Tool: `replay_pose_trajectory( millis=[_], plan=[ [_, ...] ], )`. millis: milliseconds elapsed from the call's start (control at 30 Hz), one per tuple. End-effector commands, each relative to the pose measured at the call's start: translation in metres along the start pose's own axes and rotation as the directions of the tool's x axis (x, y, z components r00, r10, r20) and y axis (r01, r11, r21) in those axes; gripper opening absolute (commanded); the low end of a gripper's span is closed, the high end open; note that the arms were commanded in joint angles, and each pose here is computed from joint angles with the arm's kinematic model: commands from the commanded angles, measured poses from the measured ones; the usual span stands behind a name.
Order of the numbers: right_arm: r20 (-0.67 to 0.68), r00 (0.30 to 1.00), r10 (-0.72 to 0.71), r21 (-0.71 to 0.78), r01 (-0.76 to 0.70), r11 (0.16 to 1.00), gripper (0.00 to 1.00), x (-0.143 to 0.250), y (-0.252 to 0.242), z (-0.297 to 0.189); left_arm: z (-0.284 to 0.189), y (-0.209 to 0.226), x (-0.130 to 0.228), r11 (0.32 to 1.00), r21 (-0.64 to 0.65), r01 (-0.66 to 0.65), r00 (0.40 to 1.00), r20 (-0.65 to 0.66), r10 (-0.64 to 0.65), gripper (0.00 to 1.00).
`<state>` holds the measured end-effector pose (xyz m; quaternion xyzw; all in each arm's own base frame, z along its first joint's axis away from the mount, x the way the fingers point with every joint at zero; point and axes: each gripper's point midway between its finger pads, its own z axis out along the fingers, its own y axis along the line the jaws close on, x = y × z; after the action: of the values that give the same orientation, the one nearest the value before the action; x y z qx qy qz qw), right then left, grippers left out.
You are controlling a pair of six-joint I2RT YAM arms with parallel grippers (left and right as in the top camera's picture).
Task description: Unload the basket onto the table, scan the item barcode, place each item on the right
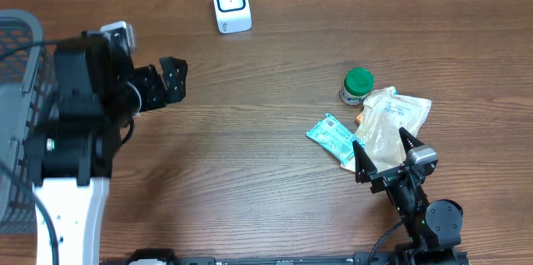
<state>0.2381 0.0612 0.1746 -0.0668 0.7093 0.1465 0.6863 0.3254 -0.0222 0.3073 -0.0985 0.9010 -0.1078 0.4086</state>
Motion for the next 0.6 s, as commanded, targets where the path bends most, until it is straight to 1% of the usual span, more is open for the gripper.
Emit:
replay_pose_trajectory(
  millis=[0, 67, 167, 233, 300, 367, 433, 567],
  plan=[
    [0.008, 1.000, -0.009, -0.001, 0.009, 1.000, 1.00, 0.001, 0.000, 0.000, -0.005, 0.006, 0.009, 1.000, -0.003, -0.029, 0.995, 0.094, 0.029, 1.00],
    [0.008, 1.000, -0.009, -0.002, 0.009, 1.000, 1.00, 0.001, 0.000, 0.000, -0.002, 0.005, 0.011, 0.997, 0.027, -0.066, 0.980, 0.189, 0.060, 1.00],
    [0.008, 1.000, -0.009, -0.002, 0.009, 1.000, 1.00, 0.001, 0.000, 0.000, -0.001, -0.001, 0.018, 0.983, 0.051, -0.176, 0.929, 0.338, 0.149, 0.99],
    [0.008, 1.000, -0.009, -0.002, 0.009, 1.000, 1.00, 0.001, 0.000, 0.000, -0.003, -0.004, 0.027, 0.965, 0.049, -0.259, 0.872, 0.441, 0.211, 1.00],
    [0.008, 1.000, -0.009, -0.002, 0.009, 1.000, 1.00, 0.001, 0.000, 0.000, -0.004, 0.002, 0.049, 0.950, 0.029, -0.311, 0.783, 0.575, 0.239, 0.99],
    [0.008, 1.000, -0.009, -0.002, 0.009, 1.000, 1.00, 0.001, 0.000, 0.000, -0.004, 0.007, 0.063, 0.939, 0.002, -0.345, 0.729, 0.630, 0.267, 1.00],
    [0.008, 1.000, -0.009, -0.002, 0.009, 1.000, 1.00, 0.001, 0.000, 0.000, -0.002, 0.012, 0.077, 0.924, -0.033, -0.381, 0.689, 0.657, 0.307, 1.00],
    [0.008, 1.000, -0.009, -0.002, 0.009, 1.000, 1.00, 0.001, 0.000, 0.000, 0.007, 0.022, 0.106, 0.885, -0.107, -0.453, 0.637, 0.656, 0.405, 0.99]
  ],
)
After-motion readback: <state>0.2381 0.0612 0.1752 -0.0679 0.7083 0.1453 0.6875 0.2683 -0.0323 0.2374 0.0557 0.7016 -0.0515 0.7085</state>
